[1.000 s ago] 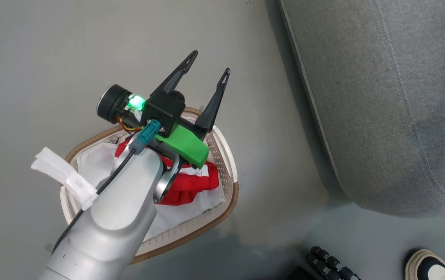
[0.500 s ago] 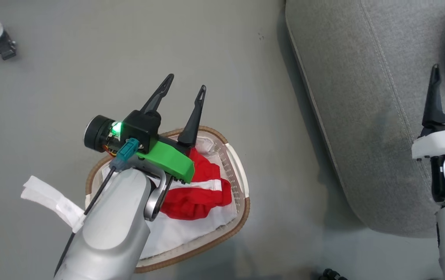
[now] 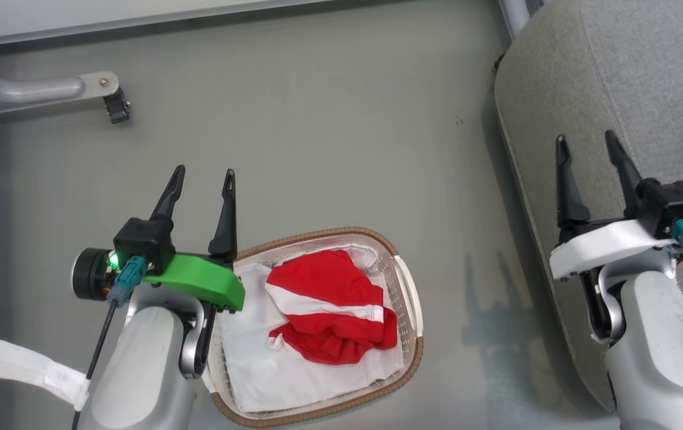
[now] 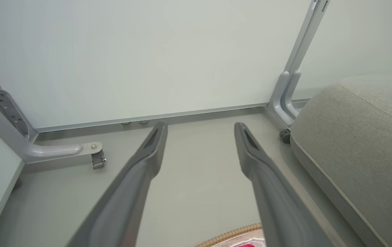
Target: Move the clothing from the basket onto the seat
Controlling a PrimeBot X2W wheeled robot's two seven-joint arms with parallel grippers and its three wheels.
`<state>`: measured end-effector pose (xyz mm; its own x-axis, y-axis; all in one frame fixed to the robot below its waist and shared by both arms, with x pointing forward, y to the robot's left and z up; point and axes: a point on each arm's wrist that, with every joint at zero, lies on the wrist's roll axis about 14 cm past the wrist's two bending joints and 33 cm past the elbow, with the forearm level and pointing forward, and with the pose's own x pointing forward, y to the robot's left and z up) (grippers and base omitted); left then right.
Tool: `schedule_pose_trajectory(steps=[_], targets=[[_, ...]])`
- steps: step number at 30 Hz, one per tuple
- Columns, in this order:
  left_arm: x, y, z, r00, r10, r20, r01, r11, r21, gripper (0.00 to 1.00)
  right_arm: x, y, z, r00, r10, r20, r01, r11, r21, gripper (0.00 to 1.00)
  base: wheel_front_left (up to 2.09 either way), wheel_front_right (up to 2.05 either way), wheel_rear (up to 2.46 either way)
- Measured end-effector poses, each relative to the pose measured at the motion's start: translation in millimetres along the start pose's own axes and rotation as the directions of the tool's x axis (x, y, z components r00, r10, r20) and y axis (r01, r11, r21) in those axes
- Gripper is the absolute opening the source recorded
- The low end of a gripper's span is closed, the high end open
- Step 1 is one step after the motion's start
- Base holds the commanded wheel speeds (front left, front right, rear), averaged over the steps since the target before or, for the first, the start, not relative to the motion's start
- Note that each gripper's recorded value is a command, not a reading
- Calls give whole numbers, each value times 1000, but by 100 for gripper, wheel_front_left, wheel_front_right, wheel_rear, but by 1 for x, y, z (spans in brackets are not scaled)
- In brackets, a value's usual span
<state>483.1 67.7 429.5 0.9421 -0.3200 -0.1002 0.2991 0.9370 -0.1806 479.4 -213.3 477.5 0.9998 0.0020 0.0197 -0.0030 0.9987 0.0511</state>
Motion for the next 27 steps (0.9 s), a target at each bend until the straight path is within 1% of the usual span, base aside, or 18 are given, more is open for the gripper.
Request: schedule_pose_trajectory(steps=[2,6,12,20,27], targets=[[-11,12,4,999,41,6,-41,999,9,100,-3,11,-3,1000,15,-9,-14,1000,27,100,0,0,0],[-34,32,9,993,115,13,-116,993,22,100,-10,26,-1,999,45,-10,-44,998,48,100,0,0,0],[-68,54,12,980,201,15,-201,979,44,100,-20,42,3,997,74,-5,-74,995,74,100,0,0,0],[-109,69,15,957,288,32,-289,956,47,100,-43,52,0,995,98,-27,-95,991,93,100,0,0,0],[-130,71,14,948,317,36,-319,947,48,100,-62,58,-2,993,114,-41,-110,988,105,100,0,0,0]])
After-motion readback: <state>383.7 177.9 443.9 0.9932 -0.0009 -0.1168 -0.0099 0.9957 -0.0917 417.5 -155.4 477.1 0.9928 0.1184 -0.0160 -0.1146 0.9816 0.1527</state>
